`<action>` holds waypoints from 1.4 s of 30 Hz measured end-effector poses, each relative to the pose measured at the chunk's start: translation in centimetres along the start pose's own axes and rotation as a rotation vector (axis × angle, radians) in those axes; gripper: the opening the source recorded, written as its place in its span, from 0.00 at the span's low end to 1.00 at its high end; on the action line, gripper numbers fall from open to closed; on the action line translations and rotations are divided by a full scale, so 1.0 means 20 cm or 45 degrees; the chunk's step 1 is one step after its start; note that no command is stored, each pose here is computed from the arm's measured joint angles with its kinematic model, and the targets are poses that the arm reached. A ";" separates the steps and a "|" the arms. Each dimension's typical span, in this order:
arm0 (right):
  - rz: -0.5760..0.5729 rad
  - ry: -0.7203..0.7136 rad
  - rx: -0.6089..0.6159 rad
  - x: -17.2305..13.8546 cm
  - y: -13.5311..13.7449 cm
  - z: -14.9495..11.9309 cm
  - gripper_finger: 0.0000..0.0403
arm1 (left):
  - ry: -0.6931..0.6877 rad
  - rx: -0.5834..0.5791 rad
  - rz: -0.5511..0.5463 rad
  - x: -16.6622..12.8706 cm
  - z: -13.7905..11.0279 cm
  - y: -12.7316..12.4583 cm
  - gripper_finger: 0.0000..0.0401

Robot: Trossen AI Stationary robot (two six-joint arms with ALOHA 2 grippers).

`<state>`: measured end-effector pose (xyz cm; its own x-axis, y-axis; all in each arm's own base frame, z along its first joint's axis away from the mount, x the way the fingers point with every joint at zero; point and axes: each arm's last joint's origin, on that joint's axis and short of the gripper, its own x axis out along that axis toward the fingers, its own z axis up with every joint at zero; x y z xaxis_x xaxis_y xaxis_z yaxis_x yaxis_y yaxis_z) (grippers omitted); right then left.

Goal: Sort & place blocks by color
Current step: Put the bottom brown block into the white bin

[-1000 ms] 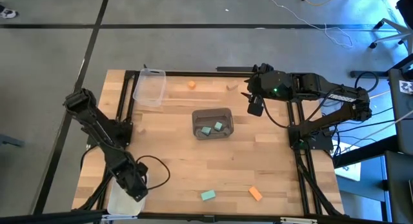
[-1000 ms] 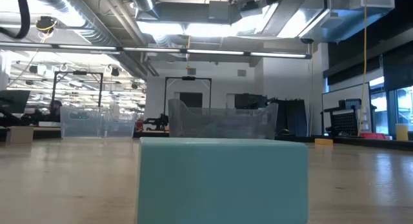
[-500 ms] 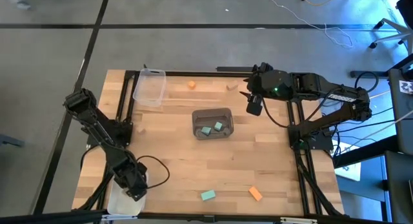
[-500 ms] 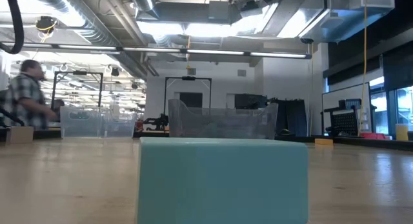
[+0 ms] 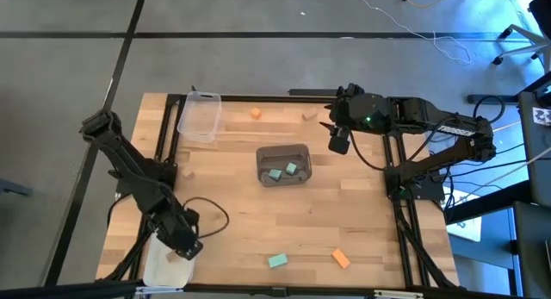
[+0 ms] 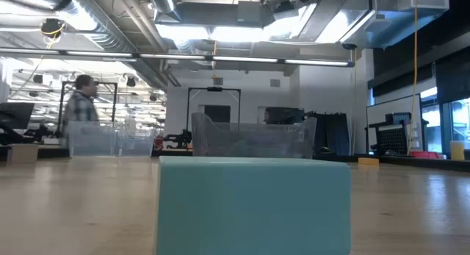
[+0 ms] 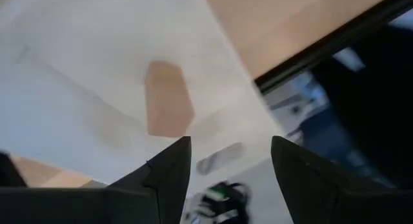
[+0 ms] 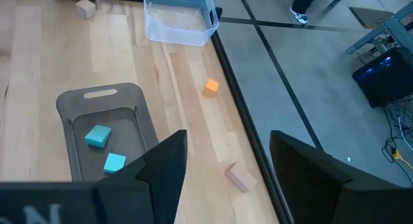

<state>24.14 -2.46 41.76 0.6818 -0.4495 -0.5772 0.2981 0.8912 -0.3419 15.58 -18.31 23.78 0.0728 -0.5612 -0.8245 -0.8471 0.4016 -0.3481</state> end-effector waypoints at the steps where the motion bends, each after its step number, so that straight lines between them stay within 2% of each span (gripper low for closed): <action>1: 0.000 0.000 0.000 0.00 0.00 0.00 0.55 | -0.032 -0.022 -0.027 -0.04 -0.01 0.00 0.51; 5: 0.000 0.000 -0.006 0.00 0.00 0.00 0.55 | -0.211 -0.090 -0.105 -0.24 -0.03 0.03 0.51; 11: 0.000 0.000 -0.007 0.00 0.00 0.00 0.55 | -0.594 -0.164 -0.110 -0.52 -0.01 0.13 0.51; 17: 0.001 0.002 -0.011 0.00 0.00 0.00 0.55 | -0.849 -0.134 -0.077 -0.65 0.06 0.21 0.51; 22: 0.000 0.002 -0.012 0.00 0.00 0.00 0.55 | -0.937 -0.097 -0.063 -0.68 0.11 0.20 0.51; 23: 0.000 0.002 -0.012 0.00 0.00 0.00 0.55 | -0.934 -0.147 -0.072 -0.68 0.12 0.20 0.51; 26: 0.000 0.002 -0.011 0.00 0.00 0.00 0.55 | -0.948 -0.450 -0.124 -0.69 0.17 0.20 0.51; 30: 0.000 0.000 -0.010 0.00 0.00 0.00 0.55 | -1.010 -0.671 -0.053 -0.69 0.23 0.20 0.50; 36: -0.001 -0.008 0.000 0.00 0.00 0.00 0.55 | -1.073 -0.844 0.083 -0.56 0.35 0.23 0.50; 42: -0.001 -0.009 -0.011 0.00 0.00 0.00 0.55 | -1.079 -1.040 0.123 -0.42 0.47 0.31 0.50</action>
<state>24.18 -2.47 41.82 0.6864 -0.4497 -0.5715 0.2931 0.8903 -0.3486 14.67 -4.37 24.31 0.0551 0.2294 -0.9718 -0.9314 -0.3389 -0.1328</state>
